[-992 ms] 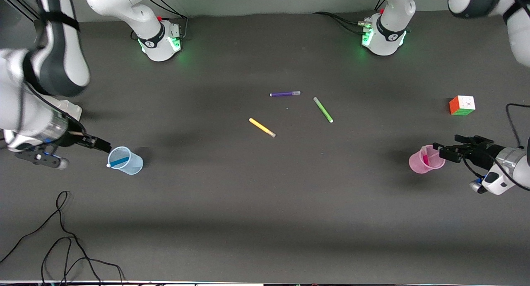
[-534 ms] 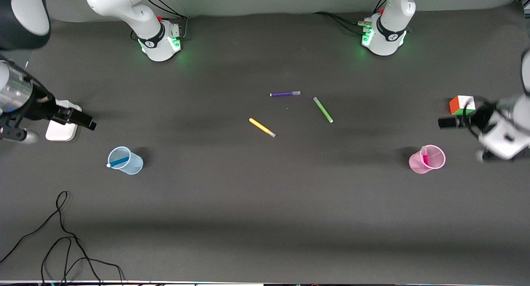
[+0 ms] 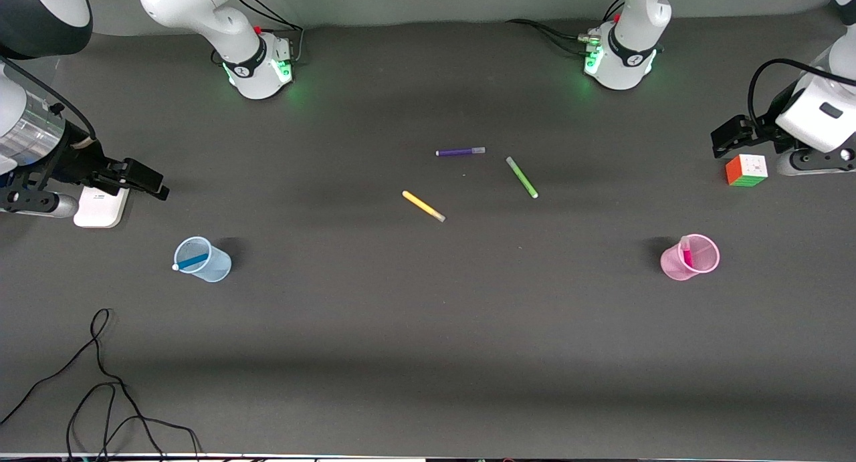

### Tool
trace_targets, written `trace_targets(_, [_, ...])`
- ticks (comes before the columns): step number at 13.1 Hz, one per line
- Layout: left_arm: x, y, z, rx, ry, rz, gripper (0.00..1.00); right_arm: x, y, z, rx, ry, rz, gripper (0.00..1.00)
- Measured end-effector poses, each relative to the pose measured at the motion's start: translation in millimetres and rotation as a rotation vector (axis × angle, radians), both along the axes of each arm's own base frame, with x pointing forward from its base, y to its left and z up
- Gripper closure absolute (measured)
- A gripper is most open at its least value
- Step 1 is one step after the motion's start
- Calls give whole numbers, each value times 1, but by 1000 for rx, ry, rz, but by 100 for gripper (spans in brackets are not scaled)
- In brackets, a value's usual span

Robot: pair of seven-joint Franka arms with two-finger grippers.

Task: Place pink and blue markers in matching cups

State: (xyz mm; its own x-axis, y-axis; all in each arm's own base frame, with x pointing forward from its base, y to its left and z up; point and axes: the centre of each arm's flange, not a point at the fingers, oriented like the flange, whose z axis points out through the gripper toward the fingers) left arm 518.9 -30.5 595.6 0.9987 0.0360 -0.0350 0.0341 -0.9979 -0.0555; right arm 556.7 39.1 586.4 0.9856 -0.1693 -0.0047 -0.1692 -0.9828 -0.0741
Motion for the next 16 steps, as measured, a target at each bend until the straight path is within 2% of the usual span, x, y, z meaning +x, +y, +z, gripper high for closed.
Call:
trace_targets(6, [10, -1, 9, -7, -97, -5, 0, -2, -7, 4, -5, -2, -10, 0])
trace_targets(12, [11, -2, 10, -9, -107, -8, 0, -17, -16, 6, -10, 75, 38, 0])
trace_targets(16, [11, -10, 9, -17, -105, -18, 0, -22, -26, 9, -19, 81, 44, 0])
